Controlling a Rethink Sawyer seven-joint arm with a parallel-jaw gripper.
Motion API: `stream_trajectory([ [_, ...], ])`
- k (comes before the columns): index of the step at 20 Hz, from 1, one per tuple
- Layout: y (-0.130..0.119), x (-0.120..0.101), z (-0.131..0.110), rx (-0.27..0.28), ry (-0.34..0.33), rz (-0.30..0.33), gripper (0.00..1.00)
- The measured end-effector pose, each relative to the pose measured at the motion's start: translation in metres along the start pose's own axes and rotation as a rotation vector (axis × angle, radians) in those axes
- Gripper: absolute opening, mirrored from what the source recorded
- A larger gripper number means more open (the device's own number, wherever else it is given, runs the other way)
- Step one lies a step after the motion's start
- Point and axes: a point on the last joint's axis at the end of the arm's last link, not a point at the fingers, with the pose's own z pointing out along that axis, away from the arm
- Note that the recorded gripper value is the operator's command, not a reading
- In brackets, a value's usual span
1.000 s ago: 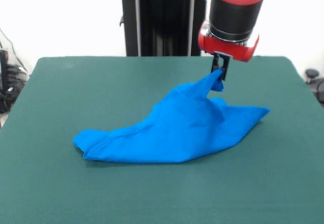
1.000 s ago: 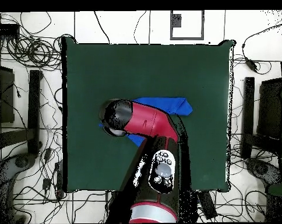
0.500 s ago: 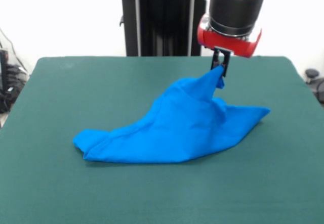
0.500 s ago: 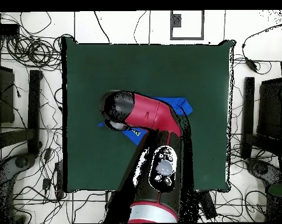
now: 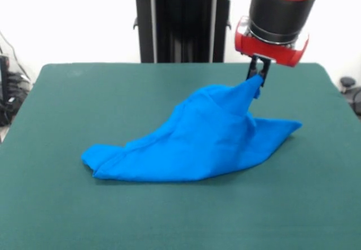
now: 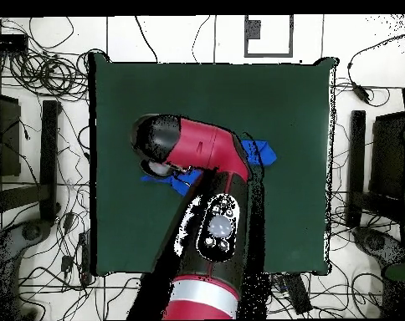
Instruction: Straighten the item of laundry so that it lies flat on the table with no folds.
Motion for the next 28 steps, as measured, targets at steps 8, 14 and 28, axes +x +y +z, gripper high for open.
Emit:
stream_trajectory([
  [8,0.013,-0.004,0.005,0.031,0.023,0.06,0.0],
  [14,0.016,-0.01,0.016,0.053,0.066,0.097,0.0],
  [28,0.027,-0.022,0.013,0.085,0.158,0.092,0.0],
])
